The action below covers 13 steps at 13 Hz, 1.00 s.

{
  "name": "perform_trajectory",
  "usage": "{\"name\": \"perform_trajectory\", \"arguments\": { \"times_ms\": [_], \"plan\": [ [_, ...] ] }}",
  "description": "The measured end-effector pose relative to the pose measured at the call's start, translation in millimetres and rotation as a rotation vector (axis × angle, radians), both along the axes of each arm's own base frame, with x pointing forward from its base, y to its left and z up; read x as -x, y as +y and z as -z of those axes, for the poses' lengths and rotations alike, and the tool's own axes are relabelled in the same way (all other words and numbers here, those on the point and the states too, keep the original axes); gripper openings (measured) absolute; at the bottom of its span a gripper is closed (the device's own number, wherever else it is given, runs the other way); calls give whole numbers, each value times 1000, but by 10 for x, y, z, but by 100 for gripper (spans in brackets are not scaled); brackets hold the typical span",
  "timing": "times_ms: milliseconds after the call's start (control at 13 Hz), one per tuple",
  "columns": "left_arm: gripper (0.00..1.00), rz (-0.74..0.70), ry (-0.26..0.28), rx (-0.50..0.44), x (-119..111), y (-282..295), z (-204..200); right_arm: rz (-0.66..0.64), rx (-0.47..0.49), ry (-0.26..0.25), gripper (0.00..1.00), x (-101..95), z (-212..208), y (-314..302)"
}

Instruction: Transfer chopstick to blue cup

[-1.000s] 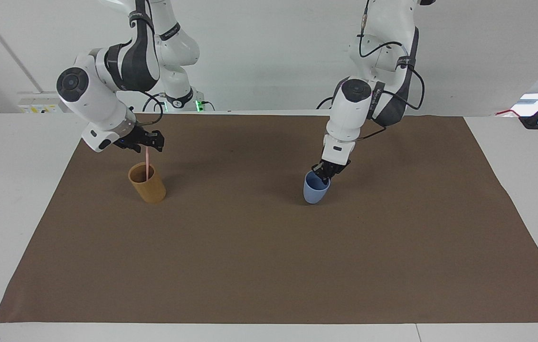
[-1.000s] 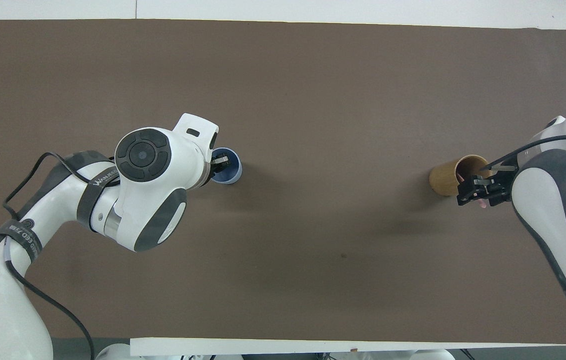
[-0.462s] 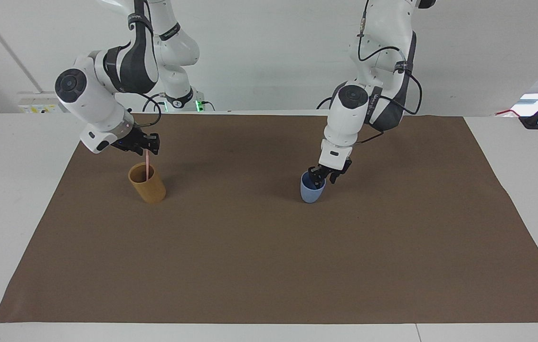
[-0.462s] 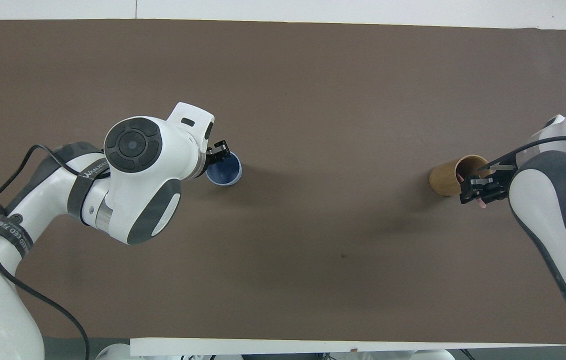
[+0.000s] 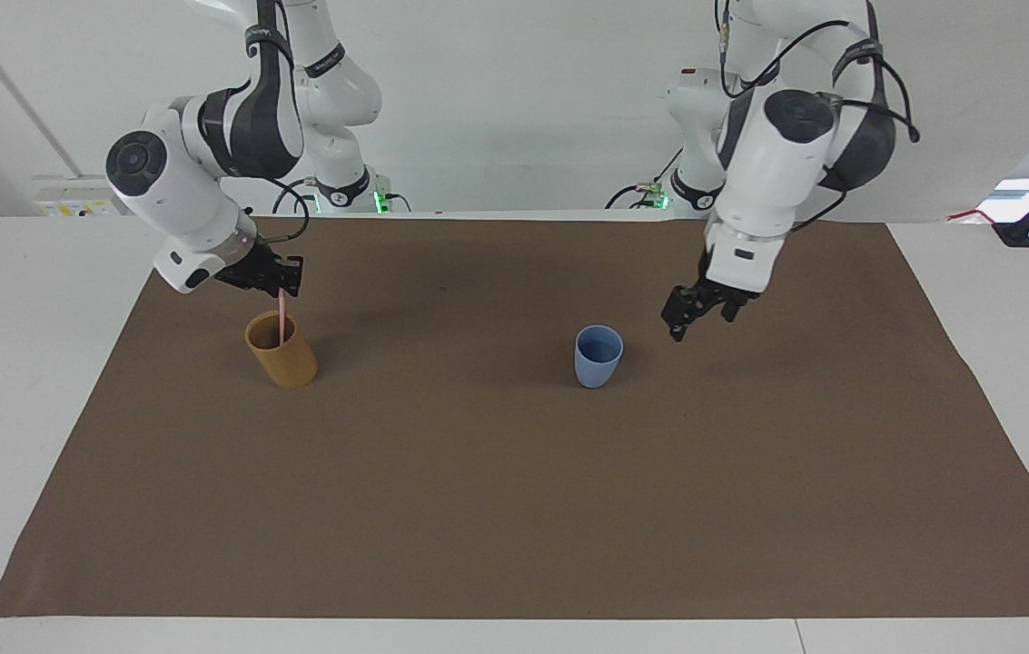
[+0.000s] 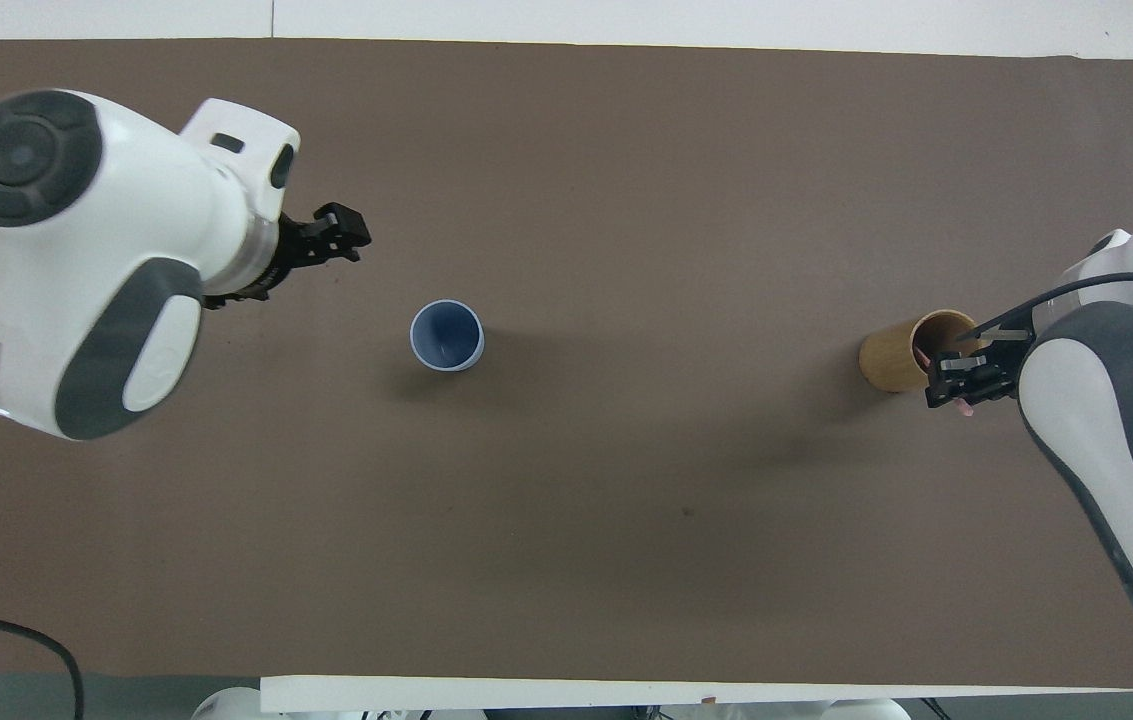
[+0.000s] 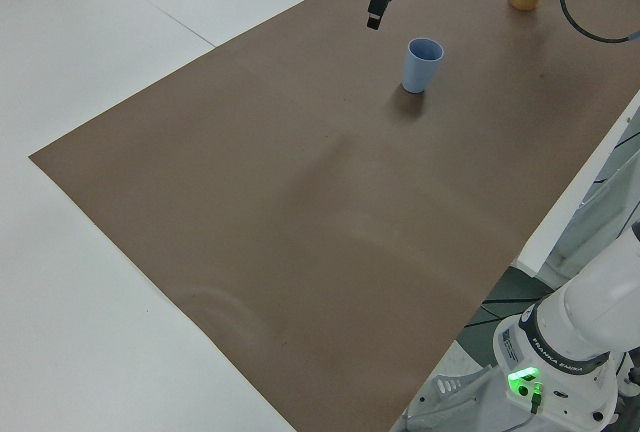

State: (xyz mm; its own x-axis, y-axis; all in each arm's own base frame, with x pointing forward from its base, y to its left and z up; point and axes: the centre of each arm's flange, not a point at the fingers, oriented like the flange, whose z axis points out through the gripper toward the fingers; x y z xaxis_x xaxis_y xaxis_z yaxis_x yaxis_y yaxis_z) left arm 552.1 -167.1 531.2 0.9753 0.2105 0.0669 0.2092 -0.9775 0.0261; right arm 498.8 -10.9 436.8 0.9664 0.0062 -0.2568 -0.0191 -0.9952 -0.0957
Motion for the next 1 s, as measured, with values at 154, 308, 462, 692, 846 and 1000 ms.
{"name": "perform_trajectory", "arguments": {
  "times_ms": [154, 308, 462, 692, 846, 1000],
  "plan": [
    [100, 131, 33, -24, -59, 1061, -271, -23, -6, 7, 12, 14, 2, -22],
    [100, 213, 45, -30, -15, 1707, -437, -48, -17, 24, 9, 43, -17, -86],
    [100, 237, 46, -32, 13, 1701, -616, -59, -24, 51, 9, 27, -176, -148],
    [100, 256, 59, -34, 74, 1597, -897, -86, 23, 84, 9, -103, -835, -230],
    [100, 256, 70, -32, 71, 1599, -866, -105, 31, 81, 9, -114, -1393, -185],
    [100, 256, 73, -32, 64, 1599, -852, -170, 29, 52, 9, -62, -1925, 101]
  ]
}}
